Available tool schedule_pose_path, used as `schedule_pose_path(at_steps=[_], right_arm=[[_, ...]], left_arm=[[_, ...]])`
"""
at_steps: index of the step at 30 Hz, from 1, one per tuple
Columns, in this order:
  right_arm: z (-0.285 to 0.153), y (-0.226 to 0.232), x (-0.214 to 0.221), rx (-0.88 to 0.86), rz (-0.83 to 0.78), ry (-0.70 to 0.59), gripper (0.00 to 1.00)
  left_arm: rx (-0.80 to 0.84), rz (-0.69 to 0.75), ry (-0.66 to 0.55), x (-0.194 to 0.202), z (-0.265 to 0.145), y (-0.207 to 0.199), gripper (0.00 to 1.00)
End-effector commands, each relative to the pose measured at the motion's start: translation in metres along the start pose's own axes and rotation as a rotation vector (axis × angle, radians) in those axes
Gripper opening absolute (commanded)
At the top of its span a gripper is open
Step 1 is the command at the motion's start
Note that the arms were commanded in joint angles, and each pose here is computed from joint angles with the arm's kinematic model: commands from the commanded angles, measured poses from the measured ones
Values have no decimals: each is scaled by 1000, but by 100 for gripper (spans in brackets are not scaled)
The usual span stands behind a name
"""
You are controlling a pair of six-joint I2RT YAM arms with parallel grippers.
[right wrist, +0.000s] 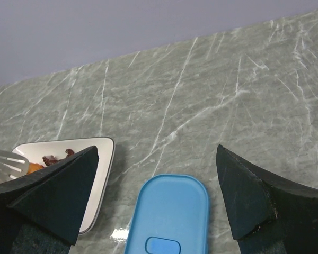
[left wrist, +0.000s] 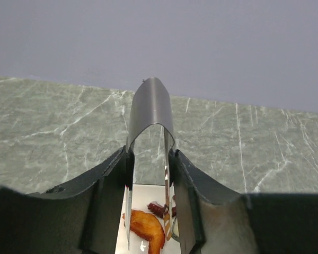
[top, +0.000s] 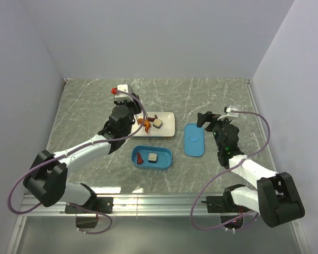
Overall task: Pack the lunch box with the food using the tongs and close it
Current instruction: Pick up the food using the clamp
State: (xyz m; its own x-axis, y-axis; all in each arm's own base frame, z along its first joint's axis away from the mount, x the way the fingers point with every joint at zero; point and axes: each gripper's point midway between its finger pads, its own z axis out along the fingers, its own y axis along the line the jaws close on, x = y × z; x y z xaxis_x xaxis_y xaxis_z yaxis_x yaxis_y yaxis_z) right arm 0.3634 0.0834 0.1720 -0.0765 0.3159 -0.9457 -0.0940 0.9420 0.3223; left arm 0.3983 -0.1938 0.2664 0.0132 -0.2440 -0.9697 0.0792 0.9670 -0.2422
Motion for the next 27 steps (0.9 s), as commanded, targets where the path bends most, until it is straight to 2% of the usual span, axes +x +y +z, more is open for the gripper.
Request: schedule_pose_path(at_steps=[1, 27], right_arm=[[9, 12, -28, -33, 5, -79, 98], [11, 14, -24, -44, 4, -69, 98]], left_arm=[[30, -87, -71, -28, 11, -11, 44], [-40, -111, 4, 5, 9, 4, 44]])
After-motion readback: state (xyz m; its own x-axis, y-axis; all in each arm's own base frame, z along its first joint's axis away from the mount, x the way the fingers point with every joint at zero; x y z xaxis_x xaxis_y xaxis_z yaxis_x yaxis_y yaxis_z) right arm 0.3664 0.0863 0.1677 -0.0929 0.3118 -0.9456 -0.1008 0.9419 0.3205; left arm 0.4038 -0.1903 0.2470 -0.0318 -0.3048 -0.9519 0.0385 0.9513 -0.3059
